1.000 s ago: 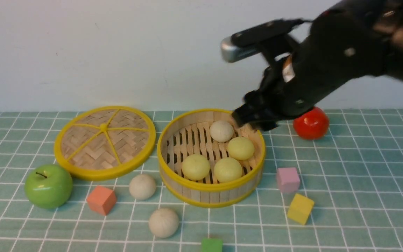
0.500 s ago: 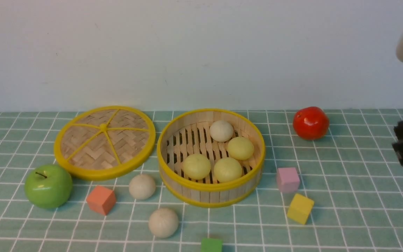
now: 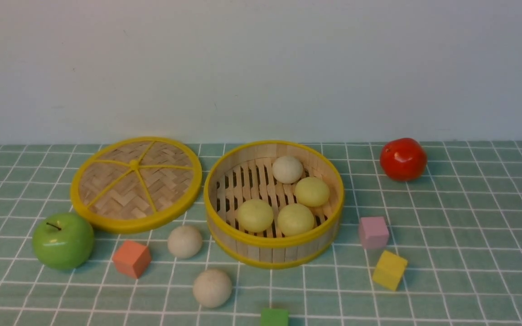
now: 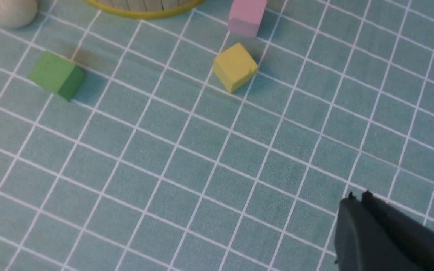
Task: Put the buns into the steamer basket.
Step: Use the left arm to grab a steamed stuffed bun
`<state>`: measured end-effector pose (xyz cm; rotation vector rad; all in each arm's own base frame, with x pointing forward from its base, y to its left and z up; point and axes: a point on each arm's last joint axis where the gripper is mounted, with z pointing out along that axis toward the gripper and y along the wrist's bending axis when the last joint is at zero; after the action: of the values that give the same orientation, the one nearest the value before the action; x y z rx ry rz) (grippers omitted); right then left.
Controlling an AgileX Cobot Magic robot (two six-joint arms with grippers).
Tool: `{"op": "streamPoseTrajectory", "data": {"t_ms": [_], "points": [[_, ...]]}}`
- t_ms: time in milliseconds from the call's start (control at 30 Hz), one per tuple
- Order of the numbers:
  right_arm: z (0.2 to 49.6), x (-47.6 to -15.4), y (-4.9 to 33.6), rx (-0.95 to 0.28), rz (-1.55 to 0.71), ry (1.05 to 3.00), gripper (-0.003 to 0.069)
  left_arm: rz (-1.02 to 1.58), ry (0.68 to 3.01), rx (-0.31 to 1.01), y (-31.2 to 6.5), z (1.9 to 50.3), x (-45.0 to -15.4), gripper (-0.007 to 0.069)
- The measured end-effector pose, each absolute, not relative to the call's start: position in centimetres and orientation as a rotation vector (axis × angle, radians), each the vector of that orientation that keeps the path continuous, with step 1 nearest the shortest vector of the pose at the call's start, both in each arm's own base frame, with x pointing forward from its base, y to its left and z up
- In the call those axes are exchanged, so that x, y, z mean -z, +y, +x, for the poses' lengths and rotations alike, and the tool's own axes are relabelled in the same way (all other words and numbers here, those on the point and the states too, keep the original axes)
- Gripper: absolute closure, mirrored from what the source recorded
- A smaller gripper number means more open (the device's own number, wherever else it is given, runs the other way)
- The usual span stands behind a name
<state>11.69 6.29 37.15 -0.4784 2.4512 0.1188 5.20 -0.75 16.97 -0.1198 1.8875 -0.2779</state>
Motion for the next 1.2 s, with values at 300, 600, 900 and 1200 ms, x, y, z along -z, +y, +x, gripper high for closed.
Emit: {"op": "streamPoseTrajectory", "data": {"t_ms": [300, 600, 900, 1200], "points": [[8.7, -39.5, 3.6, -0.183, -0.381, 2.213, 0.0666, -0.12, 1.887, 0.278, -0.8, 5.2, -17.0, 0.0387], [4.8, -34.0, -0.5, 0.023, 0.005, 1.938, 0.0659, -0.12, 1.887, 0.278, -0.8, 5.2, -17.0, 0.0387], [4.2, -22.6, -1.7, 0.301, 0.099, 1.862, 0.065, -0.12, 1.887, 0.278, -0.8, 5.2, -17.0, 0.0387], [5.1, -17.5, -1.6, 0.29, 0.073, 1.859, 0.0642, -0.12, 1.887, 0.278, -0.8, 5.2, -17.0, 0.0387]]}}
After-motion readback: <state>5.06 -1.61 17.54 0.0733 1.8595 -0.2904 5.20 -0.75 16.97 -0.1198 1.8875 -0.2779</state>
